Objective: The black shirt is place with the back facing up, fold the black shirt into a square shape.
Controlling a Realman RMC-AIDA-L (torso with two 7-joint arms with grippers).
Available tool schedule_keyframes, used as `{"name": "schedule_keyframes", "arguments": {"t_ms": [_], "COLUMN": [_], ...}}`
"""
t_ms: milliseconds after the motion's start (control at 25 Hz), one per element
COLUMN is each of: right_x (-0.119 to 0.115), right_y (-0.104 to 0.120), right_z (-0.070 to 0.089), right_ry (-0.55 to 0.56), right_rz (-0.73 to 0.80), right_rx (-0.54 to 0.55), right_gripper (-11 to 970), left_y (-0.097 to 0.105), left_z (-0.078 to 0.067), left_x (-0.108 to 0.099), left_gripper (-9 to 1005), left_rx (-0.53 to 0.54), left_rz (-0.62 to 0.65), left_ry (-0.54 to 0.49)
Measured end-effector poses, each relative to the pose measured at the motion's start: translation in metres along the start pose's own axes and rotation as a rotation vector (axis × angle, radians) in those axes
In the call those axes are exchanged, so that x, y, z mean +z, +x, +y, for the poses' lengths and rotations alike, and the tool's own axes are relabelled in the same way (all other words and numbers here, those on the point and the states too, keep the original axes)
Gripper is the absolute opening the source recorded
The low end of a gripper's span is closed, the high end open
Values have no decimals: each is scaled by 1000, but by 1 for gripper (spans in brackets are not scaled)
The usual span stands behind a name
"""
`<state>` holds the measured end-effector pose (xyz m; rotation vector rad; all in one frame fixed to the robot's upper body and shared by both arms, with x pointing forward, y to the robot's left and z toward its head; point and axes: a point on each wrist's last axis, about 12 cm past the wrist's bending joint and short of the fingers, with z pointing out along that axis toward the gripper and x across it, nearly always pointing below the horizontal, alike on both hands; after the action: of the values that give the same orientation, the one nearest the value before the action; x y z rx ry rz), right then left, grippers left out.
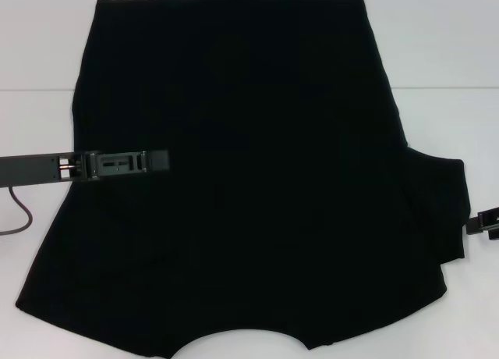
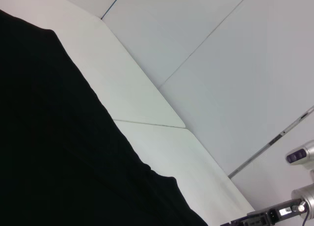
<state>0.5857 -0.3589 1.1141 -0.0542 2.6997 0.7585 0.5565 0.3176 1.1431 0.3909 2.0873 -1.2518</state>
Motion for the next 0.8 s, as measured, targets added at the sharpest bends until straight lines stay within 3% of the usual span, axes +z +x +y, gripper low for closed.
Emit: {"name": "schedule_keyframes", "arguments": {"t_ms": [800], "right_x": [35], "right_y": [-6], "right_z": [14], "right_ry": [8], "right_rz": [-30], "right_rx": [27], "right_gripper": [531], "left_y": [0], "left_z": [4], "left_x": [6], "left_gripper": [717], "left_rx": [-11], "left_rz": [-23], "left_ry": [-15]}}
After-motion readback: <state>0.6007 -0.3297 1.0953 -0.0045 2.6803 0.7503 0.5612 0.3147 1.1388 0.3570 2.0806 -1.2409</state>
